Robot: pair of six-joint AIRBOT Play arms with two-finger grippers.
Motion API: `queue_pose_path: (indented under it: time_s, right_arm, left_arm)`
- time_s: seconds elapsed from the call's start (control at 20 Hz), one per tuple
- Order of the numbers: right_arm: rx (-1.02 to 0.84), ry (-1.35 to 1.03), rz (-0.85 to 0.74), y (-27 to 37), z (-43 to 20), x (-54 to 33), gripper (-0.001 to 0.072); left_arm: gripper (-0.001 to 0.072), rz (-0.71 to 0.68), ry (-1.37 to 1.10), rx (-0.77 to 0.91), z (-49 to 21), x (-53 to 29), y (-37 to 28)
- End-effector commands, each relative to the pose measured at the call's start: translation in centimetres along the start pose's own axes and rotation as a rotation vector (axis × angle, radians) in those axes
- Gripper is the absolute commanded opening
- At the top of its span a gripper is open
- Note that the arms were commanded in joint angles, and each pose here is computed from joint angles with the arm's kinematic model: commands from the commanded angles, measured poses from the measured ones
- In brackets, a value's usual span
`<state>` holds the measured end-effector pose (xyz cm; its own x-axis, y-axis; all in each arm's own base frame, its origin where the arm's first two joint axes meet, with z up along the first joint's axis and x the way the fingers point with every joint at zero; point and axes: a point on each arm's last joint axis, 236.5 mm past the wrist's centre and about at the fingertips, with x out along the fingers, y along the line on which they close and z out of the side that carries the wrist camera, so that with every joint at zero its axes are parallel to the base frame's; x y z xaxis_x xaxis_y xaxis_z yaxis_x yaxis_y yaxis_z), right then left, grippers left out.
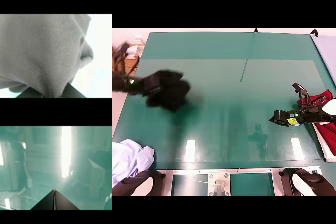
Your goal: Fold the shirts.
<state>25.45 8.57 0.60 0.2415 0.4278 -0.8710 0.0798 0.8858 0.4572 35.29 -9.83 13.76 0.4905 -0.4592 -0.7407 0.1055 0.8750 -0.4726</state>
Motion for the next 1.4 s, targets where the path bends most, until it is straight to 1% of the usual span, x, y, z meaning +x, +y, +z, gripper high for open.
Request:
queue_pose_path:
  time_s: [0.0,0.1,0.15,0.25,0.3,0.35,0.4,0.45,0.5,0.65,0.75,0.8,0.9,1.0,1.15,1.3,1.35]
  right_arm:
    - [0.002,-0.022,0.006,0.2,0.5,0.0,0.0014]
    - [0.002,-0.037,0.006,0.2,0.9,-0.1,0.0015]
    - [0.003,-0.038,0.007,0.2,0.9,-0.1,0.0037]
    - [0.003,-0.062,0.005,0.1,1.5,-0.1,0.0185]
    - [0.002,-0.074,0.004,0.1,1.8,-0.1,0.0255]
    - [0.001,-0.080,0.004,0.2,2.0,-0.3,0.0339]
    - [-0.003,-0.087,0.005,0.3,2.2,-0.5,0.0426]
    - [-0.008,-0.097,0.006,0.5,2.5,-0.8,0.0487]
    - [-0.014,-0.111,0.008,0.7,3.0,-1.1,0.0503]
    - [-0.014,-0.127,0.007,0.7,3.6,-1.0,0.0503]
    - [0.023,-0.064,0.017,0.1,2.8,0.8,0.0503]
    - [0.050,-0.017,0.038,0.1,2.2,2.1,0.0503]
    - [0.064,0.069,0.135,1.1,0.8,4.7,0.0503]
    - [0.069,0.143,0.215,2.1,-0.1,7.0,0.0500]
    - [0.048,0.225,0.253,3.0,-1.3,10.3,0.0495]
    - [0.046,0.233,0.294,4.1,-1.2,12.0,0.0489]
    - [0.055,0.235,0.299,4.2,-1.1,12.2,0.0450]
  left_arm:
    - [0.0025,-0.274,-0.047,0.122,0.9,0.6,-11.6]
    - [0.0026,-0.326,0.050,0.177,-2.0,4.8,-15.3]
    - [0.0027,-0.341,0.104,0.196,-3.7,7.3,-16.7]
    - [0.0032,-0.343,0.197,0.214,-6.8,12.3,-18.2]
    - [0.0281,-0.333,0.231,0.210,-7.9,14.3,-18.2]
    - [0.0704,-0.323,0.262,0.193,-8.6,15.6,-17.7]
    - [0.0706,-0.310,0.284,0.170,-8.4,15.9,-16.9]
    - [0.0706,-0.298,0.299,0.151,-7.5,15.4,-15.6]
    - [0.0706,-0.289,0.308,0.137,-6.1,14.3,-14.1]
    - [0.0705,-0.206,0.353,0.063,-2.6,10.4,-6.8]
    - [0.0705,-0.091,0.380,0.006,-2.6,9.6,-0.9]
    - [0.0705,-0.038,0.381,-0.021,-2.8,9.7,1.7]
    - [0.0704,-0.002,0.345,-0.100,-3.4,11.4,4.8]
    - [0.0704,-0.022,0.303,-0.151,-4.3,14.2,5.7]
    - [0.0703,-0.163,0.352,-0.166,-7.2,18.8,3.2]
    - [0.0703,-0.240,0.412,-0.167,-9.9,22.5,0.4]
    - [0.0703,-0.259,0.428,-0.164,-10.7,23.4,-0.5]
